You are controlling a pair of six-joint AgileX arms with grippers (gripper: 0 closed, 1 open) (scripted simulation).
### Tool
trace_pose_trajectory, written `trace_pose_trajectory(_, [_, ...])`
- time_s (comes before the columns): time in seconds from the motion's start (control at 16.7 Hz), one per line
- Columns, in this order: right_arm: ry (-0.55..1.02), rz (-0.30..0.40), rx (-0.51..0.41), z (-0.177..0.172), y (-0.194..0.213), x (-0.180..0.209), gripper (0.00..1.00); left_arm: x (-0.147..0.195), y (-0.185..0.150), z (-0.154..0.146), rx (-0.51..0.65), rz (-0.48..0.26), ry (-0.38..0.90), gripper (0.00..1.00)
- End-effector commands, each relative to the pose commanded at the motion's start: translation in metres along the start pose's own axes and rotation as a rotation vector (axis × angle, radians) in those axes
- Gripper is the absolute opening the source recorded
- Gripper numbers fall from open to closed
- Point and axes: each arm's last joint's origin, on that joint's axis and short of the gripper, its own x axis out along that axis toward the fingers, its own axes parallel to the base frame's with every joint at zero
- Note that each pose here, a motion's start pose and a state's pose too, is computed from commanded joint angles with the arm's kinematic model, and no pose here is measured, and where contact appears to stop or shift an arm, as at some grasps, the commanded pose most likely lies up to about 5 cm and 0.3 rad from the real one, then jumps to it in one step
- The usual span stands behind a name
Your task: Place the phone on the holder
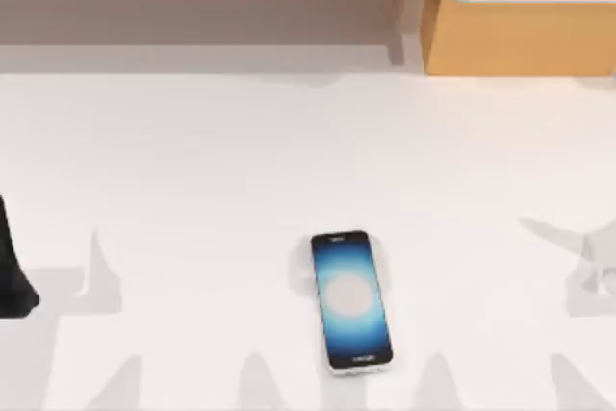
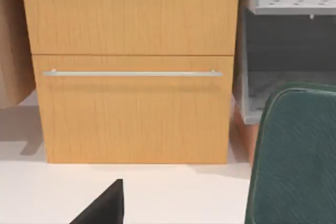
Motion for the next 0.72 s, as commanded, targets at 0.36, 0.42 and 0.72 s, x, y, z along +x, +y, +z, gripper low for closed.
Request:
trace_pose_trajectory(0.36, [0.070,0.072,0.055,0.019,0.008,0.001,1.00,0.000,0.000,0.000,0.000,0.000,0.000,1.00])
trace_pose_trajectory(0.42, [0.107,0.102,0.078,0.028,0.012,0.003,1.00,0.000,0.000,0.000,0.000,0.000,0.000,1.00])
trace_pose_trajectory(0.72, [0.400,0.259,0.191,0.084,0.045,0.027,1.00,0.000,0.000,0.000,0.000,0.000,0.000,1.00])
